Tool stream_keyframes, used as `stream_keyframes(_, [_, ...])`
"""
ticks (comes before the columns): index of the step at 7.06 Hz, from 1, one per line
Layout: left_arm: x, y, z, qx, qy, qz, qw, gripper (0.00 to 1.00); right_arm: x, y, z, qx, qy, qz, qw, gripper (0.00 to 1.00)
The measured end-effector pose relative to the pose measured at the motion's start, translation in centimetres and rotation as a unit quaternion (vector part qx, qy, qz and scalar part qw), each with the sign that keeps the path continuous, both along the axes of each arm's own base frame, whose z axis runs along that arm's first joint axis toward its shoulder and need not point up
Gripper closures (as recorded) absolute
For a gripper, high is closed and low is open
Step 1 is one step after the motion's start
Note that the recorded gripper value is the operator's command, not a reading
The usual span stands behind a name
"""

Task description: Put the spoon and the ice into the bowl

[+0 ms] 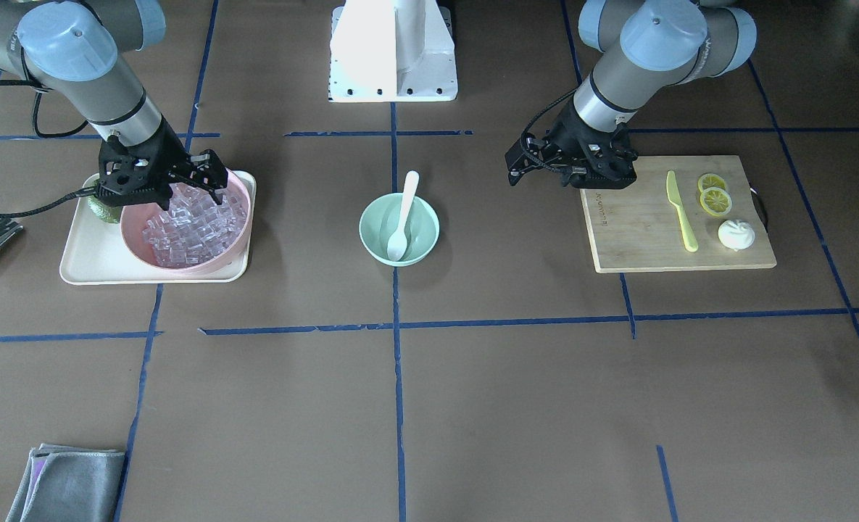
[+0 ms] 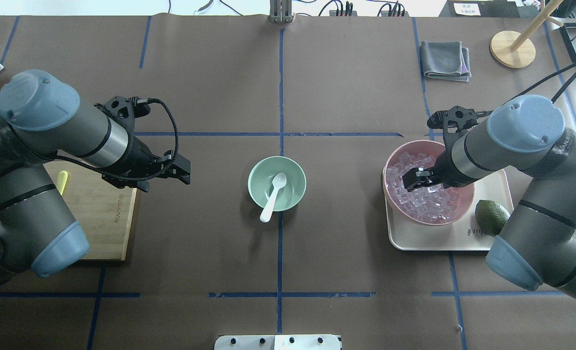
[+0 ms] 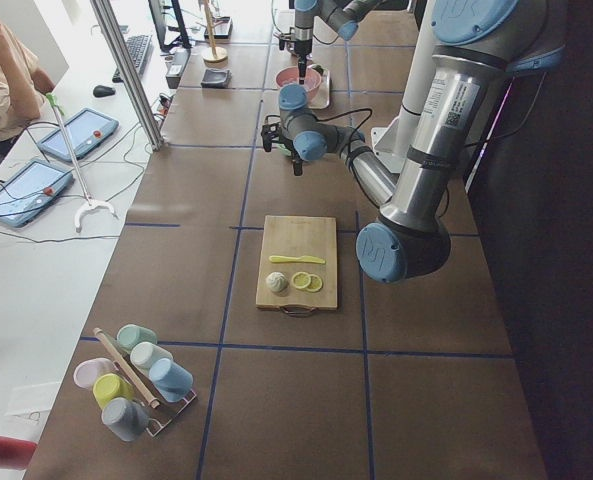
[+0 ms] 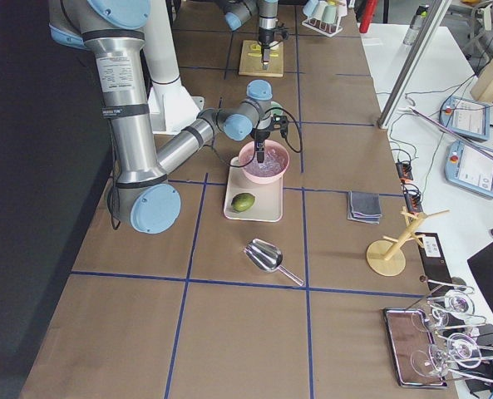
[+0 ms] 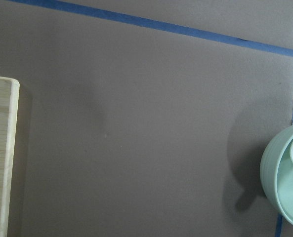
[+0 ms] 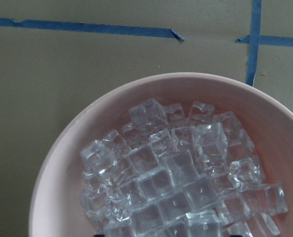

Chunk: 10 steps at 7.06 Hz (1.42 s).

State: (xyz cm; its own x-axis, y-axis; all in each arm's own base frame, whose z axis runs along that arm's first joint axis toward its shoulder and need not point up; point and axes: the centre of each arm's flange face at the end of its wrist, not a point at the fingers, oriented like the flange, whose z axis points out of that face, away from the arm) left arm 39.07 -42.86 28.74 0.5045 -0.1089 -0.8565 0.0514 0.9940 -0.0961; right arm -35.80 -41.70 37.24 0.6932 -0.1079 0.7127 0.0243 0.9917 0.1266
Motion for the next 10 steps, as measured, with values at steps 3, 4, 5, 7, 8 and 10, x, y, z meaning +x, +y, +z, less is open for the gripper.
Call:
stream_keyframes(3, [0.0, 0.0, 0.0, 0.0, 0.0, 0.0, 1.0, 0.01, -0.4, -0.2, 1.2, 0.029, 0.022, -0.016, 0.9992, 0.42])
stream_keyframes(4, [0.1, 0.1, 0.0, 0.0, 0.0, 0.001, 1.0, 0.01, -0.6, -0.2, 1.6, 0.032, 0.028, -0.017, 0.9989, 0.8])
stream_keyframes(5, [0.1, 0.1, 0.0, 0.0, 0.0, 0.001, 1.0, 0.01, -0.7, -0.2, 1.8, 0.033, 0.031, -0.017, 0.9988, 1.0])
stream_keyframes(7, [0.1, 0.1, 0.0, 0.001, 0.0, 0.001, 1.0, 0.01, -0.7, -0.2, 1.6, 0.031, 0.034, -0.018, 0.9988, 1.0])
stream_keyframes(8, [0.1, 0.1, 0.0, 0.0, 0.001, 0.001, 1.0, 0.01, -0.6, -0.2, 1.2, 0.03, 0.033, -0.019, 0.9988, 1.0])
stream_keyframes(10, [-0.1, 0.2, -0.3, 0.002, 0.003, 0.0, 1.0, 0.01, -1.9, -0.6, -4.3, 0.033, 0.003, -0.021, 0.9992, 1.0])
